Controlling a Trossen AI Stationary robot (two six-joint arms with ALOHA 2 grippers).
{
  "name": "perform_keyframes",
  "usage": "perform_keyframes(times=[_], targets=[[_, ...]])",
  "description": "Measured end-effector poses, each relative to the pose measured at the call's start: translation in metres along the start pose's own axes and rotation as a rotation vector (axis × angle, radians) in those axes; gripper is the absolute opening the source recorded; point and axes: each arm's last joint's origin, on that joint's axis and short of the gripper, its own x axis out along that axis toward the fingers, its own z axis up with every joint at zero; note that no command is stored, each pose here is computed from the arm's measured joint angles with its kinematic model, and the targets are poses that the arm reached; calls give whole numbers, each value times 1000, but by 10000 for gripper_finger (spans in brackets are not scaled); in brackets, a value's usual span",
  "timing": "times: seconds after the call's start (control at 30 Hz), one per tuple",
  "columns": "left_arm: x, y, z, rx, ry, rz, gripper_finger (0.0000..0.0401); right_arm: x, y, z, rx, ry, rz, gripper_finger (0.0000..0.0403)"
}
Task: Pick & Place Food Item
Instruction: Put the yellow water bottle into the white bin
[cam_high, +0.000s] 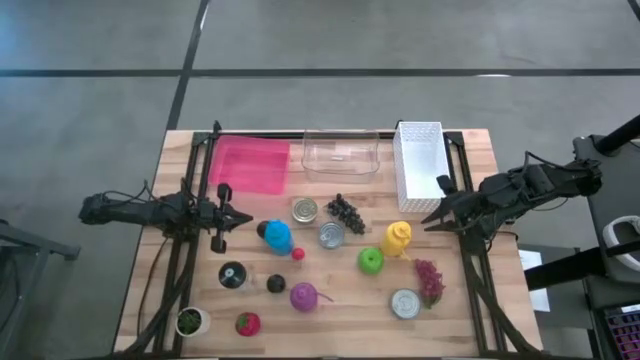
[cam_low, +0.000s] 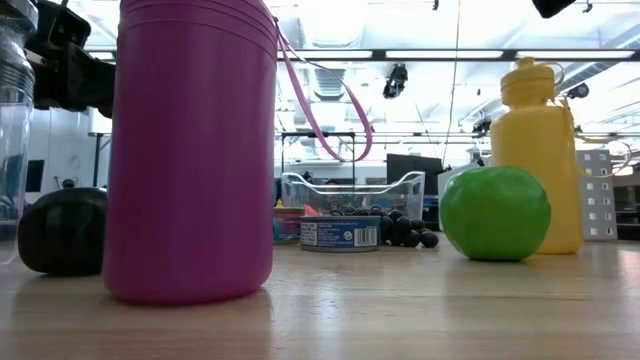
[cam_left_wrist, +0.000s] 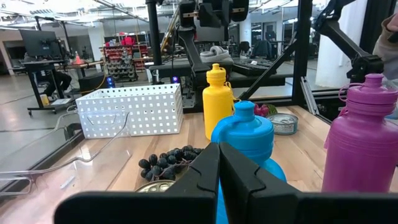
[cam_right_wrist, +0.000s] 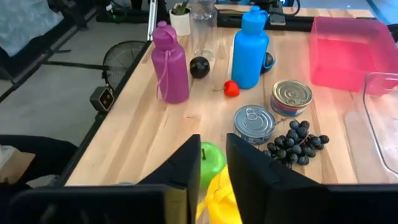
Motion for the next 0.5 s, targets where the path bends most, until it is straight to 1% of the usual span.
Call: perform_keyframes(times=[0.1,0.23,0.37,0.5], targets=[[0,0,0,0,0,0,16,4,0,-1,-36,31,-3,114],[0,0,0,-1,0,0,16,11,1,-2,-54,74,15,145],[0,0,0,-1,0,0,16,20,1,-1,-75,112,11,161],[0,0,0,-3,0,1,16,32,2,-3,-92,170,7,168]])
